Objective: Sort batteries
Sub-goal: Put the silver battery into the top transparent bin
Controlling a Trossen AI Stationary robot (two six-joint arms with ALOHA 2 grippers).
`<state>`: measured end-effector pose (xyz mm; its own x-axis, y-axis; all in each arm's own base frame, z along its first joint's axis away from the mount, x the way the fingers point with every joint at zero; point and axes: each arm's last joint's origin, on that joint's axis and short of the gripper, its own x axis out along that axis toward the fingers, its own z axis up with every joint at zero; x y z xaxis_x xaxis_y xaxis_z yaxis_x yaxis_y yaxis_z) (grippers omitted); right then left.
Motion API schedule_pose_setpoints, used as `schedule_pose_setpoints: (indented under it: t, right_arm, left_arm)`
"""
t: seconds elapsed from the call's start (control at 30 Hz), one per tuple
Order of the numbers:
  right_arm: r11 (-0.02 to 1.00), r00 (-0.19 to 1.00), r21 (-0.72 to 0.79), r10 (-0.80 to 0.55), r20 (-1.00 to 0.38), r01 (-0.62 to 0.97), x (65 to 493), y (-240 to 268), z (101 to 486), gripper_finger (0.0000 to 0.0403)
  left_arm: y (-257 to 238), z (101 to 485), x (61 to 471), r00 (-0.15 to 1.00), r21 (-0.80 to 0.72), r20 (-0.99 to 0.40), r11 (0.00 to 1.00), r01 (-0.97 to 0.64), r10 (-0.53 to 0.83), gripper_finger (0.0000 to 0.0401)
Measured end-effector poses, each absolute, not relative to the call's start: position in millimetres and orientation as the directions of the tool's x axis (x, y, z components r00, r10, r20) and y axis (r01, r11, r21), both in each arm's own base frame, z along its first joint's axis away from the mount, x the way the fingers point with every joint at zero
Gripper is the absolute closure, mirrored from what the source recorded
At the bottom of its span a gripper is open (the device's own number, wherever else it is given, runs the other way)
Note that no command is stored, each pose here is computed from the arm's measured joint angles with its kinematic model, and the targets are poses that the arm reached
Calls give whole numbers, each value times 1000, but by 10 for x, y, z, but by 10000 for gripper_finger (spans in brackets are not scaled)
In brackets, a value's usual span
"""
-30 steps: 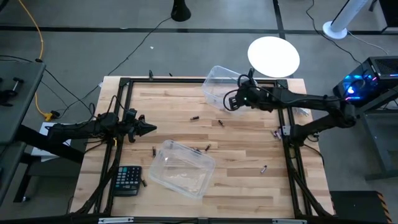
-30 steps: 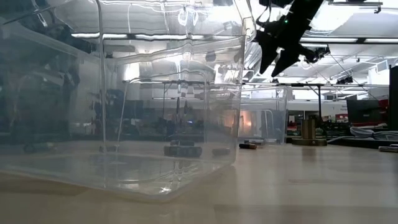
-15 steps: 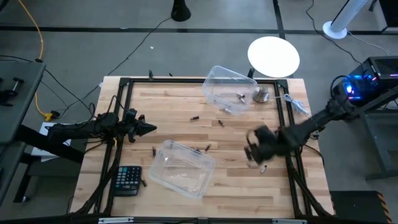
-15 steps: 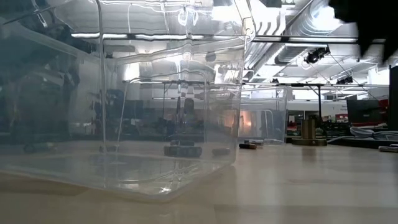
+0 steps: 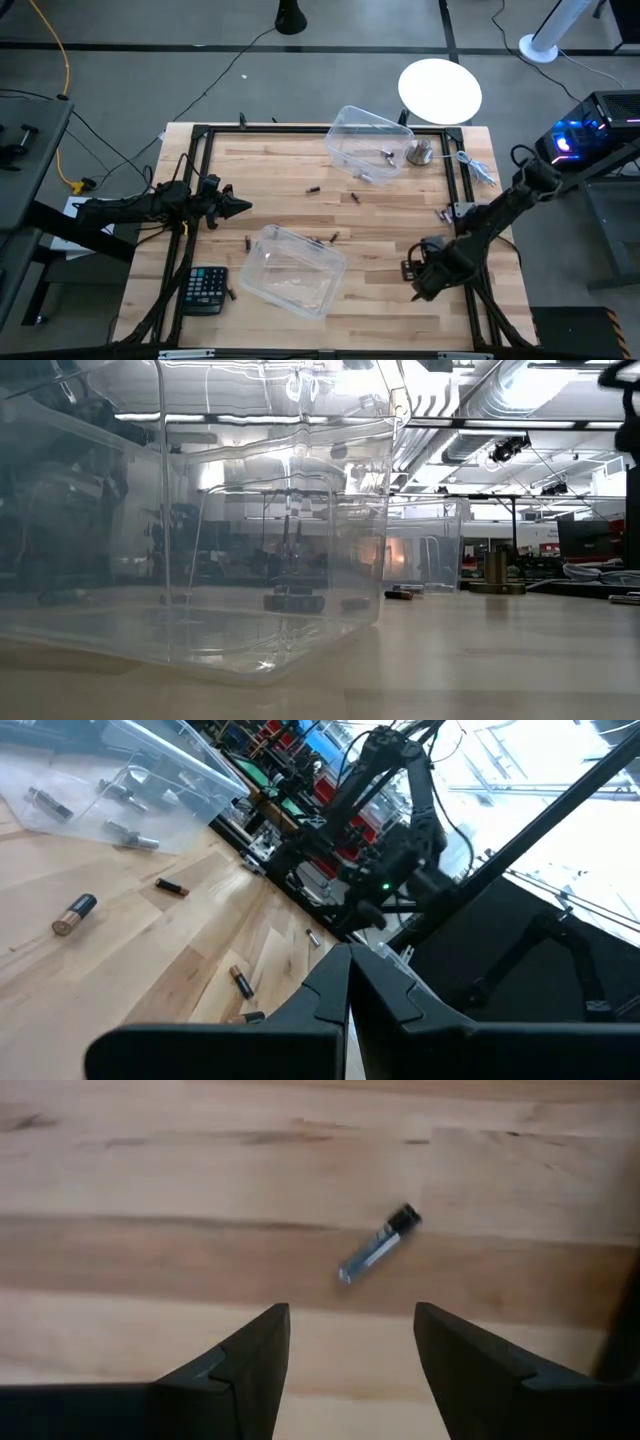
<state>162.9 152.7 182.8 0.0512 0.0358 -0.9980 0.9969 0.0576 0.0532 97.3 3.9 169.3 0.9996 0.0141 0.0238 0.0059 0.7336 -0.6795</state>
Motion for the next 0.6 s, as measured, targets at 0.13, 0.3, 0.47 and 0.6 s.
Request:
schedule_pose_setpoints:
  t: [0.13,0.3,0.47,0.6]
  right_arm:
    - [21,64,65,49,-997,998,1616,1430,1604,195]
    - [11,104,106,138,-985,994,1607,1417,1422,195]
    - [4,84,85,135,-987,996,1569,1356,1353,195]
    - [-8,58,57,120,-991,998,1561,1309,1336,195]
  left_arm:
    - [39,1693,973,1000,-680,24,734,6,14,401]
    - [40,1693,973,1000,-680,24,734,6,14,401]
    - [39,1693,973,1000,-680,24,734,6,14,401]
    - [40,1693,973,1000,-679,24,734,6,14,401]
